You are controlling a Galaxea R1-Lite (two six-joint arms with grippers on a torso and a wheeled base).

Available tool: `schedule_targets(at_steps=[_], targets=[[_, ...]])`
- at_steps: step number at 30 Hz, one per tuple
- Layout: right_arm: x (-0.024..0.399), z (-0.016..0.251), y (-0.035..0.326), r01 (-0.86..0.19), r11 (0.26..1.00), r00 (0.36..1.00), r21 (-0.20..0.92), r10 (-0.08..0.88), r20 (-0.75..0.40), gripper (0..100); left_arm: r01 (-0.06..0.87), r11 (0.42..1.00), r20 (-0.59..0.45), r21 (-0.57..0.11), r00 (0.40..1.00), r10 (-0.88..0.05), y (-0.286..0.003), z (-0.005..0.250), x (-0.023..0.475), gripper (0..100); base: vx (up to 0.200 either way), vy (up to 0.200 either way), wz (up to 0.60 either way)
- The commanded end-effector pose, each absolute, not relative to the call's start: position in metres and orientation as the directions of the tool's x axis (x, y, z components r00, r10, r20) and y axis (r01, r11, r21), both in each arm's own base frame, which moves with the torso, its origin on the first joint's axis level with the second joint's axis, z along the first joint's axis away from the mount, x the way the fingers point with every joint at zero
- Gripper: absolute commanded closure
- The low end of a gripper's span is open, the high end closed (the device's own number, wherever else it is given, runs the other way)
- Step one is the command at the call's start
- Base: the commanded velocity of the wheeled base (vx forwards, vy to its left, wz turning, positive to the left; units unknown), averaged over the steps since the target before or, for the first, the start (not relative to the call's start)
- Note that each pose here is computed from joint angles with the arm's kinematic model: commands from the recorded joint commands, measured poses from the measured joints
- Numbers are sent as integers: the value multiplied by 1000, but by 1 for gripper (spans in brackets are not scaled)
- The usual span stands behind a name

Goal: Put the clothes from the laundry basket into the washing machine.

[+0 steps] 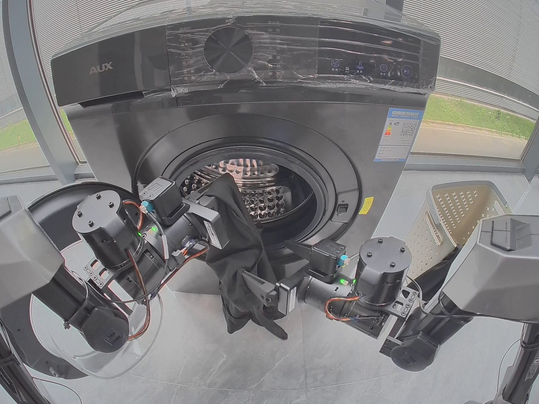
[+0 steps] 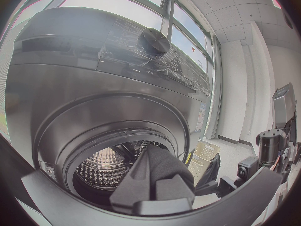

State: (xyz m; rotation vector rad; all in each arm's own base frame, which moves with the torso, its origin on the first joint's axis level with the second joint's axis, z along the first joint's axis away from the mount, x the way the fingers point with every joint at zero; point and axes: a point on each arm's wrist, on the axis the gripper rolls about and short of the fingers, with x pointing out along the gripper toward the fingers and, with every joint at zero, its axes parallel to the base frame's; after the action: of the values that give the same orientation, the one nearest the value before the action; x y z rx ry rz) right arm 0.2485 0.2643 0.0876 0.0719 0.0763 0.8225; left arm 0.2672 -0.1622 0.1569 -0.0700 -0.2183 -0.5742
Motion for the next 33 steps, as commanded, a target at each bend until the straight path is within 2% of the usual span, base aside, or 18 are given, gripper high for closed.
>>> schedule_targets(at_steps=[1, 6, 10, 11, 15, 19, 26, 33], targets=[[258, 95, 277, -737, 670, 674, 93, 739, 17, 0, 551, 835, 223, -5, 814, -536, -163, 157, 265, 100, 0, 0, 0], [268, 93, 289, -736, 670, 675, 93, 736, 43, 0, 570, 822, 222, -5, 802, -555, -168, 157, 259, 100, 0, 0, 0], [266, 86, 288, -734, 673, 677, 95, 736, 18, 0, 562, 827, 231, -5, 805, -546, -167, 159, 262, 100, 0, 0, 0], [260, 75, 278, -726, 682, 681, 92, 731, -41, 0, 553, 833, 237, -5, 810, -537, -165, 161, 264, 100, 0, 0, 0], [241, 57, 254, -713, 695, 678, 91, 717, -163, 0, 535, 845, 234, -4, 822, -520, -158, 160, 269, 100, 0, 0, 0], [232, 54, 239, -704, 705, 679, 89, 704, -207, 0, 534, 845, 231, -5, 823, -519, -157, 159, 269, 100, 0, 0, 0], [230, 76, 237, -713, 695, 681, 93, 718, -142, 0, 533, 846, 228, -6, 825, -518, -156, 159, 268, 100, 0, 0, 0], [236, 91, 241, -746, 659, 657, 100, 752, -57, 0, 535, 845, 220, -5, 824, -521, -156, 157, 265, 100, 0, 0, 0]])
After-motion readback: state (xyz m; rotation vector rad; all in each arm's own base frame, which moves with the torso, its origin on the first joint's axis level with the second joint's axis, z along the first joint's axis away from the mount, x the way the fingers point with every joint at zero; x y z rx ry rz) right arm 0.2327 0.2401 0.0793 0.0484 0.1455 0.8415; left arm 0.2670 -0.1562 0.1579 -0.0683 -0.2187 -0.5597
